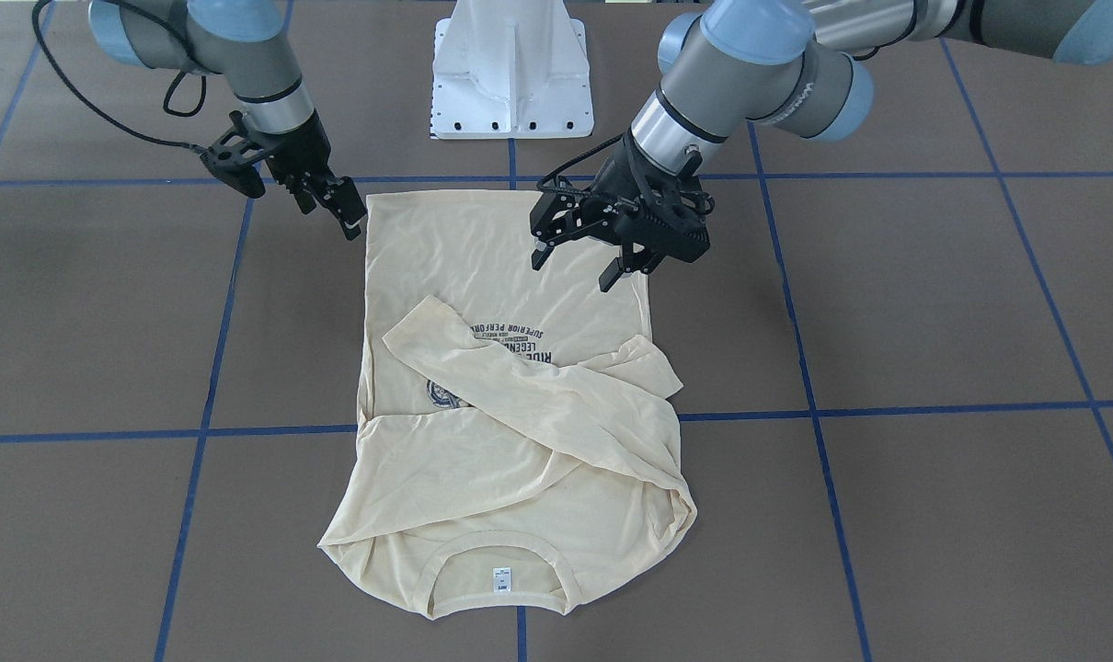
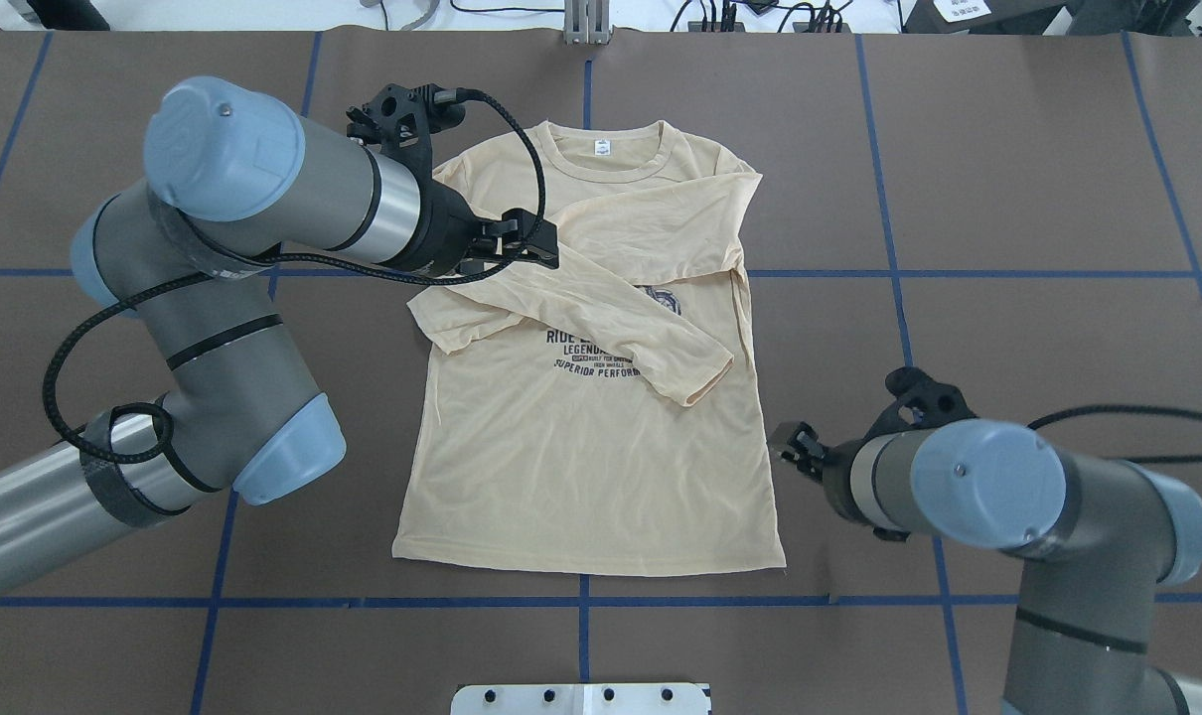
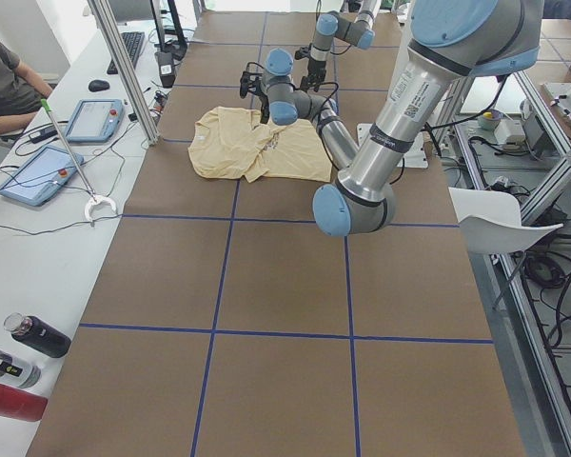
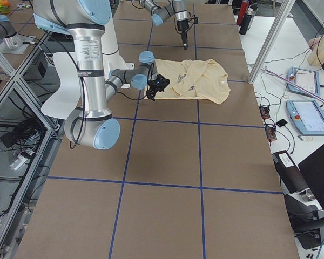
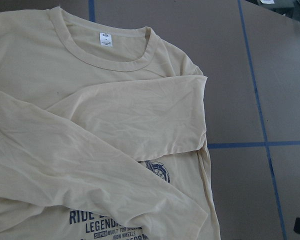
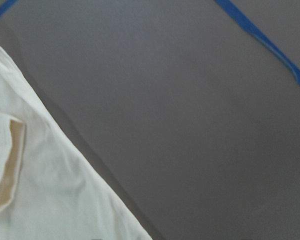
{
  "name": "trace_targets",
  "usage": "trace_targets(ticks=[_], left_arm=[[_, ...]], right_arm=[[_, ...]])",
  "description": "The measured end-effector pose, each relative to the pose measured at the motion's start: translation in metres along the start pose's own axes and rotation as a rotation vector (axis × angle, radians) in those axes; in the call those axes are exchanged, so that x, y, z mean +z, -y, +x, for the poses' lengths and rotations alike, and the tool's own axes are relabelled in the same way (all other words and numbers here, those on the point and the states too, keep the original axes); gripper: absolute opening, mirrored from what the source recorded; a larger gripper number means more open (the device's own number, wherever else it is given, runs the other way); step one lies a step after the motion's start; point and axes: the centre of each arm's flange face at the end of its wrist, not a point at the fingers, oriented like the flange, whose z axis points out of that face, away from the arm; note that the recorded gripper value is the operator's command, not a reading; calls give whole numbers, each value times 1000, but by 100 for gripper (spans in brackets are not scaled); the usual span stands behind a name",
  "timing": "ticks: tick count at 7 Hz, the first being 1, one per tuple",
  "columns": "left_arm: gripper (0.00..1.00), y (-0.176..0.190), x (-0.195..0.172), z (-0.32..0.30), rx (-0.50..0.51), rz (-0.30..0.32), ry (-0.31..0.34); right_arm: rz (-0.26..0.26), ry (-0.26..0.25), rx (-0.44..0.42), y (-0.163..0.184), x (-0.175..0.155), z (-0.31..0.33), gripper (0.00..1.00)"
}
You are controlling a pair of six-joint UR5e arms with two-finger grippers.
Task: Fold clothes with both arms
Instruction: 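Release the sleeve with the left gripper while the right gripper moves to the hem, then withdraw the left gripper and lower it to the other near hem corner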
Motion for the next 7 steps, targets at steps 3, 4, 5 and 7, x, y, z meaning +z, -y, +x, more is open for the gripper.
trace_targets(ticks=[3,4,5,7], left_arm=[[91,-2,0,-7,-12,-1,8],[91,-2,0,-7,-14,-1,8],[91,-2,0,-6,-14,0,7],[91,-2,0,-7,-14,0,7]], right_arm=[[10,-9,46,-53,14,29,81],[12,-15,45,-55,16,32,81],[10,-15,44,-57,17,32,81],[5,-12,43,-60,17,30,78]])
